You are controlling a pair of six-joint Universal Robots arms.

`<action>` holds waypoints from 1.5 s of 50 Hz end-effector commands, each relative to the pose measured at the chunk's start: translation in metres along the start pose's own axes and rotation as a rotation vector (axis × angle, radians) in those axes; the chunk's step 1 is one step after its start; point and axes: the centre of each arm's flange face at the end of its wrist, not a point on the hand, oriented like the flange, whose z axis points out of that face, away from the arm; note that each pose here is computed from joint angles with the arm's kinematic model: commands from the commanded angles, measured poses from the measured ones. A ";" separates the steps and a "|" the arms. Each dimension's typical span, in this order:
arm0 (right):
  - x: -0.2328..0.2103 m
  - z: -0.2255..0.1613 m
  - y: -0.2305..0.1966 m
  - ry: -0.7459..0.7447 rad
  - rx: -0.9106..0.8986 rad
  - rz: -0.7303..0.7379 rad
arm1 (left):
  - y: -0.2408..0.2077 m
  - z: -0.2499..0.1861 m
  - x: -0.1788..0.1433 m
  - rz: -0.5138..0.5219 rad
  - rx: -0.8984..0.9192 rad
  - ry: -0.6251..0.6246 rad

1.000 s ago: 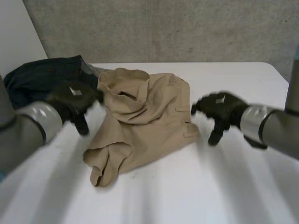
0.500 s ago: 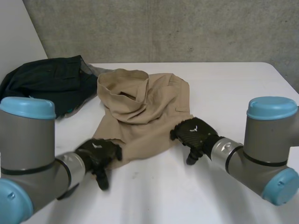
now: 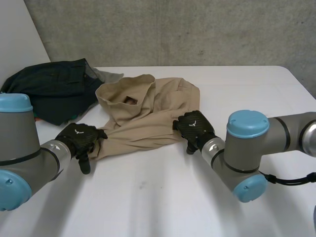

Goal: Fold the laundry.

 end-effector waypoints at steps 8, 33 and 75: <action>-0.003 0.024 -0.003 0.108 0.063 0.000 | -0.016 -0.016 -0.026 -0.100 0.078 -0.040; 0.029 -0.020 -0.038 0.051 -0.012 0.052 | -0.004 0.011 -0.035 -0.072 0.061 -0.077; 0.186 -0.044 -0.188 0.370 0.408 0.134 | -0.229 -0.047 -0.091 -0.176 0.722 -0.114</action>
